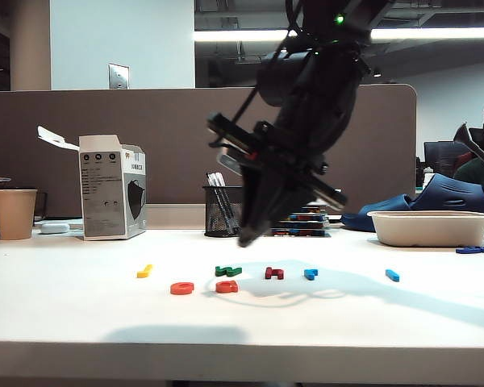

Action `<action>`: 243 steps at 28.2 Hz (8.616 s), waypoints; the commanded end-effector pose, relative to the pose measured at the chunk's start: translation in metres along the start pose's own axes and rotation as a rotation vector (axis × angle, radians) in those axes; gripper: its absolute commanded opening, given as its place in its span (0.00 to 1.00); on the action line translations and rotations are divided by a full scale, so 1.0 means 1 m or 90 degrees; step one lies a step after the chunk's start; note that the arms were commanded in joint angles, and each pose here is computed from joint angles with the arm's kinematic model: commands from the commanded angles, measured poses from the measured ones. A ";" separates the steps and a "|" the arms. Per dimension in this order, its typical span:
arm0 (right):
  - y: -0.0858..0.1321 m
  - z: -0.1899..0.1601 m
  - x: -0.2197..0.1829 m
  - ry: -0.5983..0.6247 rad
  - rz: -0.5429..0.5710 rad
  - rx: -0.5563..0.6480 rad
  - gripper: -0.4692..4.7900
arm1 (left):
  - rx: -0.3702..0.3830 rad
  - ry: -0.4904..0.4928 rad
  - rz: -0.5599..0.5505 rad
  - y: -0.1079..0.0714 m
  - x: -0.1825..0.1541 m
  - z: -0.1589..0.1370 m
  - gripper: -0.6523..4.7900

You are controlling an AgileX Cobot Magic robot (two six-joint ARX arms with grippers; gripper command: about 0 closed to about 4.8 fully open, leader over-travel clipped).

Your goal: Select the appropriate letters from the row of letter magnets placed on the table to arrange into the word "car".

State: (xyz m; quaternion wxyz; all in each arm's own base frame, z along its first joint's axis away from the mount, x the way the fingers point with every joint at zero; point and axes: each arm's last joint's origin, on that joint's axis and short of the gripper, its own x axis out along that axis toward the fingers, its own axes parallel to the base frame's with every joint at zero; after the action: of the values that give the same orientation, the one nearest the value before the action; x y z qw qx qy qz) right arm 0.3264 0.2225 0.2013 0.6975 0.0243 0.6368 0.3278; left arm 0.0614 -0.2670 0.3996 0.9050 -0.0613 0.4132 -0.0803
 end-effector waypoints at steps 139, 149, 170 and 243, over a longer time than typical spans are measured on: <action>0.010 -0.038 0.037 0.022 -0.199 0.121 0.21 | 0.004 -0.004 0.003 0.001 -0.001 0.001 0.11; 0.011 -0.034 0.037 -0.005 -0.189 0.114 0.21 | 0.004 -0.004 0.003 0.001 -0.001 0.001 0.11; -0.002 -0.028 0.031 -0.023 -0.183 0.138 0.21 | 0.004 -0.004 0.003 0.001 -0.001 0.001 0.11; -0.020 -0.229 -0.269 -0.596 -0.335 0.046 0.08 | 0.007 -0.044 -0.009 -0.003 -0.001 0.004 0.11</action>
State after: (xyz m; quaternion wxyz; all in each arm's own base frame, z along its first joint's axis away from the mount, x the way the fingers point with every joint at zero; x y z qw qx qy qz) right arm 0.1371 -0.0141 0.3850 0.9622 0.0325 0.2615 0.0686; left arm 0.0635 -0.2691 0.4017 0.9175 -0.0632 0.3843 -0.0815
